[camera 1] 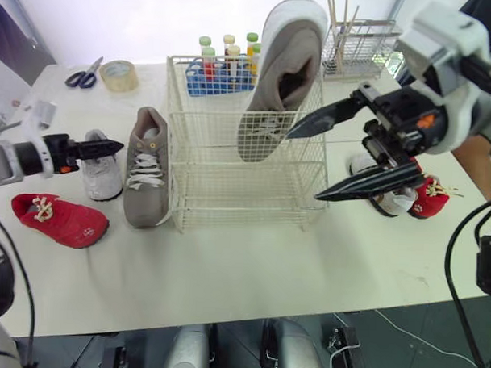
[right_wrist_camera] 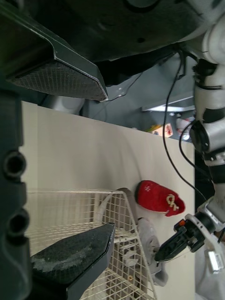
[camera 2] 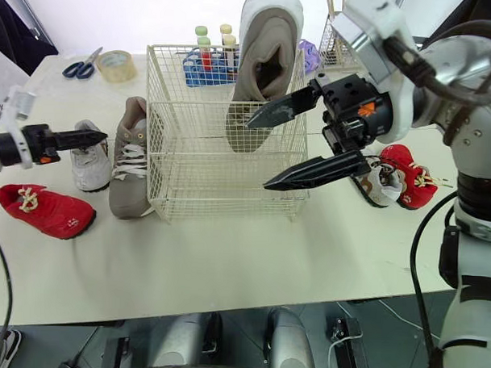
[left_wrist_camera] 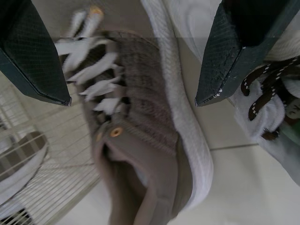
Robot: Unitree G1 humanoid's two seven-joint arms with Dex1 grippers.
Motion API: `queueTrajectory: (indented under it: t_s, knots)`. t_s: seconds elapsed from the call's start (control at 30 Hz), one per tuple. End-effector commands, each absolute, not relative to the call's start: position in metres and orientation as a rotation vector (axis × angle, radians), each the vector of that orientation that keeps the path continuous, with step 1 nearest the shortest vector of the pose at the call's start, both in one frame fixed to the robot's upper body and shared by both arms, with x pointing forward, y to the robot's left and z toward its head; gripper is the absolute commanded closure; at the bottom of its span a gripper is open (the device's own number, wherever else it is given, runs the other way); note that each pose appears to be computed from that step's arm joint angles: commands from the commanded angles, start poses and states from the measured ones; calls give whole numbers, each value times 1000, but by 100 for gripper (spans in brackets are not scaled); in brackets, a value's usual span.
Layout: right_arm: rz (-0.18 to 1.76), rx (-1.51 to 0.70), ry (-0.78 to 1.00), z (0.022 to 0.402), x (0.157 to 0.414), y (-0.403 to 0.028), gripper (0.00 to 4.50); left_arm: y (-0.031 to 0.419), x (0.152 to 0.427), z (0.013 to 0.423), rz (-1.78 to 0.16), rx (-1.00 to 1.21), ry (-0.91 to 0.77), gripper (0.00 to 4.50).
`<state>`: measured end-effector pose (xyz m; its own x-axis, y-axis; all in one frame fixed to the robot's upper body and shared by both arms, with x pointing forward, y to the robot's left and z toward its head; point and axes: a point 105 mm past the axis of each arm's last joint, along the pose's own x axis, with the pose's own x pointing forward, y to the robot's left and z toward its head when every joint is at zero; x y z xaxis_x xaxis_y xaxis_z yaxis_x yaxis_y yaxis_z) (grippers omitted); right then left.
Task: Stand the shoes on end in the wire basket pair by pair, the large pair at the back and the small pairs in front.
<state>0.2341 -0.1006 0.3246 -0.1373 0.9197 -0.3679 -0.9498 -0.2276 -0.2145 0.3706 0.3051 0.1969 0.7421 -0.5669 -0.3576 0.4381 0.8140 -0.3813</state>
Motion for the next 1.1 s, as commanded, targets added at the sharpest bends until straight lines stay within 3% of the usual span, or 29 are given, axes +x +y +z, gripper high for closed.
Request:
queueTrajectory:
  t_s: [0.03, 0.47, 0.57, 0.7, 0.77, 1.1]
  knots:
    - [1706, -514, 40, 329, 223, -102, 0, 300, 381, 206, -584, -219, 479, 11]
    - [1634, -558, 153, 312, 204, -115, 0, 278, 395, 174, -584, -165, 602, 11]
    - [1613, -548, 148, 312, 207, -117, 0, 275, 398, 172, -581, -188, 572, 85]
    - [1600, -551, 144, 309, 211, -119, 0, 272, 402, 178, -586, -221, 524, 262]
    - [1603, -552, 132, 309, 213, -118, 0, 273, 405, 186, -571, -250, 484, 327]
    - [1587, -547, 91, 311, 227, -113, 0, 298, 409, 241, -471, -314, 250, 327]
